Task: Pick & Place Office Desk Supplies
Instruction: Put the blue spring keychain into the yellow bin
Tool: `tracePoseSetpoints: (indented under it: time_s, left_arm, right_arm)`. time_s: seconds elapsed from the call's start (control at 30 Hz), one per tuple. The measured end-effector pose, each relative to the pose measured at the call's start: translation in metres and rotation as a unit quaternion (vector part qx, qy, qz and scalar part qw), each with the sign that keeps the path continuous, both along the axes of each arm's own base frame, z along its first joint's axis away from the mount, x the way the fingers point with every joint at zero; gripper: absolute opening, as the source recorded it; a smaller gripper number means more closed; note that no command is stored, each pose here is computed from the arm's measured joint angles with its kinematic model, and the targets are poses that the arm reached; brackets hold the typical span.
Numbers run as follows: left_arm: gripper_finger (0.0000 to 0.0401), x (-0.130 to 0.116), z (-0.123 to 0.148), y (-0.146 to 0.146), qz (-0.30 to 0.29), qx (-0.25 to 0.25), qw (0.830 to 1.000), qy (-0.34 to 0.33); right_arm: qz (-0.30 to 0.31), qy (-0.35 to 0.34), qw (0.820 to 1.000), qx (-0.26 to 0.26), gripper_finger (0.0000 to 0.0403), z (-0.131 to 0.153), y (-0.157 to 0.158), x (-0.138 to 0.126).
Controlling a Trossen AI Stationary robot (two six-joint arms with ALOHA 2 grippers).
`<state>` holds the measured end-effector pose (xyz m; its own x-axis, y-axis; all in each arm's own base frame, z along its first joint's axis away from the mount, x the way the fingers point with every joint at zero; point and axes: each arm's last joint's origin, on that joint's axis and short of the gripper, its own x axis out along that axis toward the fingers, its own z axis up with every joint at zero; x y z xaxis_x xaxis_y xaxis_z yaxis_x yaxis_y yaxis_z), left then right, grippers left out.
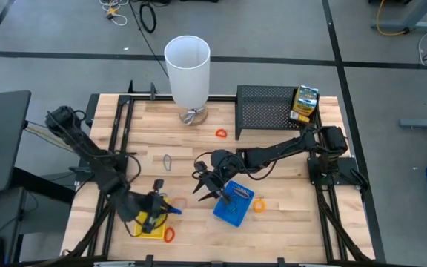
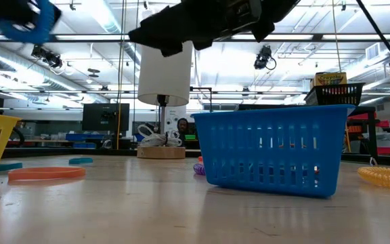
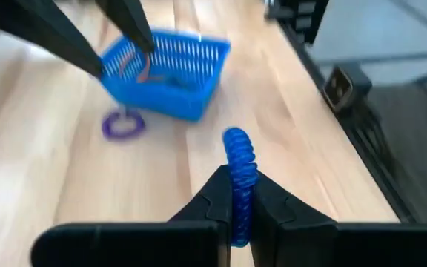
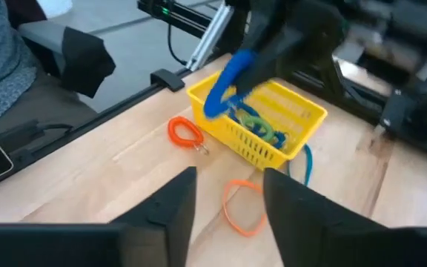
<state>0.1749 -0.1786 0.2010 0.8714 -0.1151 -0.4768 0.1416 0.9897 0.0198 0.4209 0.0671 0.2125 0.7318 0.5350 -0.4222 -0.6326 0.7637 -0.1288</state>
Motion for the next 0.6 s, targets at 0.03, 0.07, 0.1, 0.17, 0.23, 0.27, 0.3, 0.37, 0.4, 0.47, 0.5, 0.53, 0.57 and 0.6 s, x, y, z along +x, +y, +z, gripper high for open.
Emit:
tracePoseSetpoints:
  time_s: [0.03,0.07,0.1,0.17,0.23,0.27,0.3,0.37,0.4,0.47,0.5,0.53,0.57,0.6]
  left_arm:
    - [0.002,-0.002,0.004,-0.003,0.002,-0.003,1.0,0.018]
    - [0.002,-0.005,0.008,-0.006,0.003,-0.005,0.999,0.039]
    - [0.002,-0.009,0.011,-0.008,0.005,-0.007,0.998,0.062]
    - [0.0019,-0.017,0.017,-0.011,0.012,-0.015,0.994,0.106]
    - [0.0019,-0.025,0.022,-0.014,0.02,-0.036,0.988,0.15]
    - [0.0019,-0.029,0.022,-0.014,0.024,-0.048,0.984,0.172]
    - [0.0019,-0.032,0.02,-0.014,0.027,-0.06,0.979,0.195]
    - [0.0019,-0.036,0.015,-0.014,0.036,-0.08,0.966,0.242]
    - [0.0019,-0.037,0.011,-0.014,0.04,-0.088,0.96,0.263]
    - [0.0019,-0.037,0.0,-0.014,0.049,-0.085,0.948,0.301]
    - [0.0019,-0.035,-0.005,-0.014,0.053,-0.077,0.945,0.314]
    - [0.0019,-0.032,-0.01,-0.015,0.056,-0.076,0.942,0.323]
    - [0.002,-0.029,-0.013,-0.016,0.059,-0.074,0.939,0.33]
    - [0.0027,-0.027,-0.017,-0.016,0.061,-0.073,0.937,0.337]
  right_arm:
    - [-0.004,0.005,1.0,0.003,0.0174,0.0,0.0,0.0]
    - [-0.007,0.013,1.0,0.006,0.0183,-0.001,0.0,-0.001]
    - [-0.009,0.022,1.0,0.008,0.019,-0.002,0.0,-0.001]
    - [-0.012,0.041,0.999,0.01,0.0198,-0.005,-0.001,-0.003]
    - [-0.013,0.061,0.998,0.006,0.02,-0.008,-0.001,-0.005]
    - [-0.017,0.07,0.997,0.003,0.02,-0.01,-0.001,-0.006]
    - [-0.025,0.08,0.996,-0.003,0.0199,-0.011,-0.001,-0.007]
    - [-0.04,0.095,0.995,-0.017,0.0195,-0.014,-0.001,-0.008]
    - [-0.045,0.101,0.994,-0.025,0.0194,-0.016,-0.001,-0.009]
    - [-0.053,0.108,0.992,-0.035,0.0192,-0.017,0.0,-0.01]
    - [-0.054,0.11,0.992,-0.037,0.0192,-0.017,0.0,-0.011]
    - [-0.055,0.111,0.992,-0.039,0.0192,-0.018,0.001,-0.011]
    - [-0.056,0.112,0.991,-0.04,0.0192,-0.018,0.002,-0.011]
    - [-0.057,0.113,0.991,-0.043,0.0192,-0.018,0.002,-0.011]
